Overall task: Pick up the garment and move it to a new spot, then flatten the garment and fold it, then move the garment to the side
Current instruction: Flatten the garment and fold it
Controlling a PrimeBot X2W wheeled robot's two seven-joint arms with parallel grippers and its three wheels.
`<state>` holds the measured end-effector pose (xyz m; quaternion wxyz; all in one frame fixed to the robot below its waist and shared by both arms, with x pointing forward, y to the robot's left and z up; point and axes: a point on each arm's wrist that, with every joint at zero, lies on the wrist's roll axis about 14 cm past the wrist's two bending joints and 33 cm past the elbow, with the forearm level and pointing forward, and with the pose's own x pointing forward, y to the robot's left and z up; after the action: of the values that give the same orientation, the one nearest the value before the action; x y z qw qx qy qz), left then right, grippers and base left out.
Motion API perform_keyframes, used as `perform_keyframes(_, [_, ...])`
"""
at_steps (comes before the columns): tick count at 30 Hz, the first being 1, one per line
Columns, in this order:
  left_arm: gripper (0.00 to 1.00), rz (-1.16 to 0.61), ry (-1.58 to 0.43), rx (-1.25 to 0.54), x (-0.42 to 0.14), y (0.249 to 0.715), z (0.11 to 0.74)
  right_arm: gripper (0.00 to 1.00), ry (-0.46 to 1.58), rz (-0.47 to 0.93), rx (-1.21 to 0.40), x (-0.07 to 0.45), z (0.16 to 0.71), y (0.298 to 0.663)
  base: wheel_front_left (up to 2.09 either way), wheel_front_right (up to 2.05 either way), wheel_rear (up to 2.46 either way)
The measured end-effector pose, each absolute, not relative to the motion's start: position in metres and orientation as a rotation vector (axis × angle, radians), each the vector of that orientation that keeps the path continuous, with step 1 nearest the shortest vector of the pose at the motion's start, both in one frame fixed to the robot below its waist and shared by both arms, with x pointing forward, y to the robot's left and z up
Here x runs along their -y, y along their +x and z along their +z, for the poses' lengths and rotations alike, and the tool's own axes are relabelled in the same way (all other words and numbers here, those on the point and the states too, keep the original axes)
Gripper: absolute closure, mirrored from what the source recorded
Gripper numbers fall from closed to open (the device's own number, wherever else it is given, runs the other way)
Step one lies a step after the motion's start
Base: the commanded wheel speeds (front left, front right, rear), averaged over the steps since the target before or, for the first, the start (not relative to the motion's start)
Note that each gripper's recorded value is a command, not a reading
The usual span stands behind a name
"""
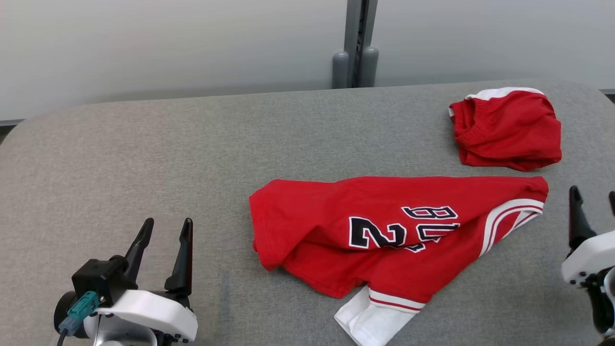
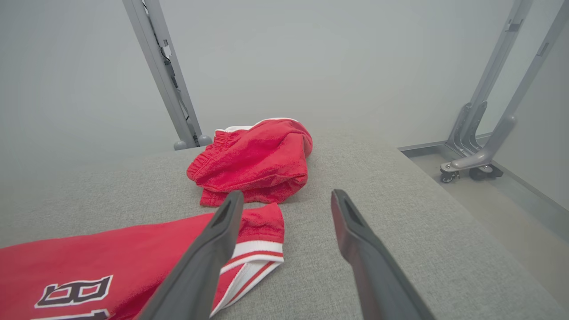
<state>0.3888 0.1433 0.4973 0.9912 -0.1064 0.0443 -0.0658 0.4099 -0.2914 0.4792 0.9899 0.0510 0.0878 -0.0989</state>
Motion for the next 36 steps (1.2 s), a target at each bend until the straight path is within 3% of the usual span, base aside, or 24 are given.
perform_keyframes(14, [0.00, -0.284, -0.298, -0.240, -0.102, 0.416, 0.483, 0.00, 0.156, -0.236, -0.212, 0.289, 0.468, 0.389, 0.00, 0.00, 0.00])
perform_keyframes(21, [0.00, -0.350, -0.552, -0.592, -0.075, 0.438, 0.441, 0.00, 0.163, -0.239, -0.227, 0.287, 0.462, 0.391, 0.00, 0.00, 0.00])
perform_keyframes(30, [0.00, -0.409, -0.717, -0.939, -0.044, 0.447, 0.402, 0.00, 0.159, -0.283, -0.245, 0.302, 0.456, 0.386, 0.00, 0.00, 0.00])
perform_keyframes(36, [0.00, -0.444, -0.769, -0.986, -0.024, 0.462, 0.398, 0.00, 0.163, -0.316, -0.260, 0.310, 0.450, 0.379, 0.00, 0.00, 0.00])
